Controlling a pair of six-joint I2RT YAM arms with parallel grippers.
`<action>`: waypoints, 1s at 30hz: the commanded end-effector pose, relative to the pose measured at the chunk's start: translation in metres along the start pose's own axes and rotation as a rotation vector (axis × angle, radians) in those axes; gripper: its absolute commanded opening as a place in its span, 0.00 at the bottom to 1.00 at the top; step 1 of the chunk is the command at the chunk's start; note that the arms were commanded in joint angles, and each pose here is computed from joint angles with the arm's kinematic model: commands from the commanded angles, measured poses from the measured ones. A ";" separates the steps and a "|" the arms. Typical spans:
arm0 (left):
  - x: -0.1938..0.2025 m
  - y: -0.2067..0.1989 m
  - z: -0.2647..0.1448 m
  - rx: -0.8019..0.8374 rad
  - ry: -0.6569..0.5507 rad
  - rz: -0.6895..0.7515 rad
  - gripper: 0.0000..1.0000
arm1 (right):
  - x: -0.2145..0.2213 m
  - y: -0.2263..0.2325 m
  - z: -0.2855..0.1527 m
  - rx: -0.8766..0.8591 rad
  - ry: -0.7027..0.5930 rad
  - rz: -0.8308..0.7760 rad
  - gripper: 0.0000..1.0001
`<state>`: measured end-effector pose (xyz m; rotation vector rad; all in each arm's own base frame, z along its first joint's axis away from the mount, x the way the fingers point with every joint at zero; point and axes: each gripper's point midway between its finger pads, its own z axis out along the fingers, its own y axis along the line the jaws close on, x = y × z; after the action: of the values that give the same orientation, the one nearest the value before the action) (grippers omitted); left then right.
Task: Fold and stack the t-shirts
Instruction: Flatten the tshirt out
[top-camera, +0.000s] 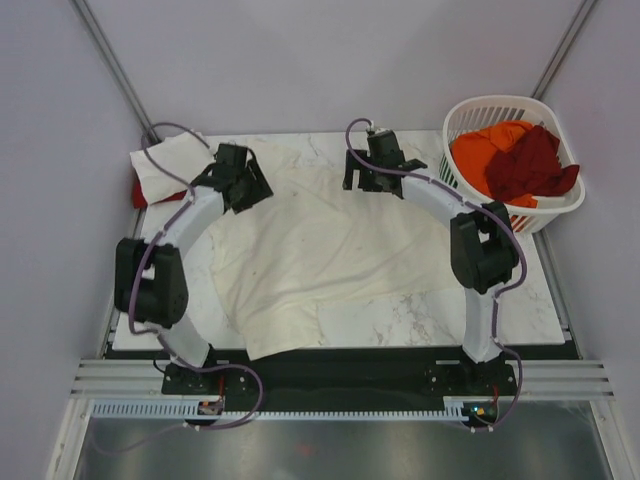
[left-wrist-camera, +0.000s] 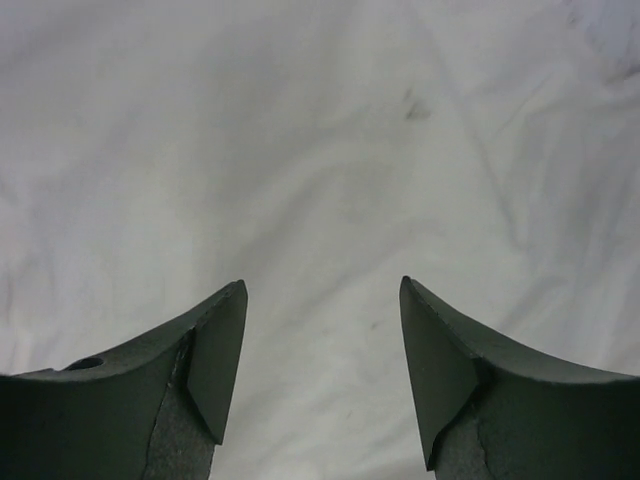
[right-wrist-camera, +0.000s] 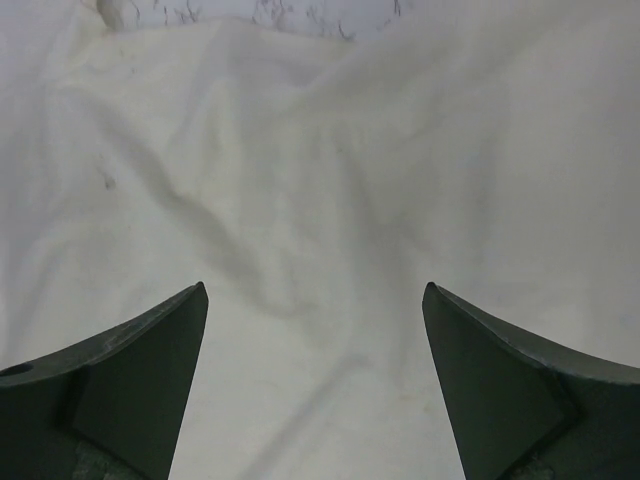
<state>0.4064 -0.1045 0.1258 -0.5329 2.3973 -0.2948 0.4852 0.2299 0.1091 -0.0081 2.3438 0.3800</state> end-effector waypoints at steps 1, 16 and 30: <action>-0.069 -0.051 0.038 0.124 -0.111 0.048 0.69 | -0.033 0.004 0.024 -0.022 -0.029 0.006 0.97; -0.104 -0.057 0.192 0.222 0.032 -0.006 0.71 | -0.044 -0.075 0.134 0.010 0.018 0.191 0.97; -0.183 -0.068 0.246 0.373 -0.207 -0.082 0.78 | -0.078 -0.165 0.165 0.240 -0.137 0.325 0.98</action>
<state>0.6954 -0.1006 0.0517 -0.4789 2.1564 -0.6146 0.6812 0.1371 0.0457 0.3904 2.1826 0.4196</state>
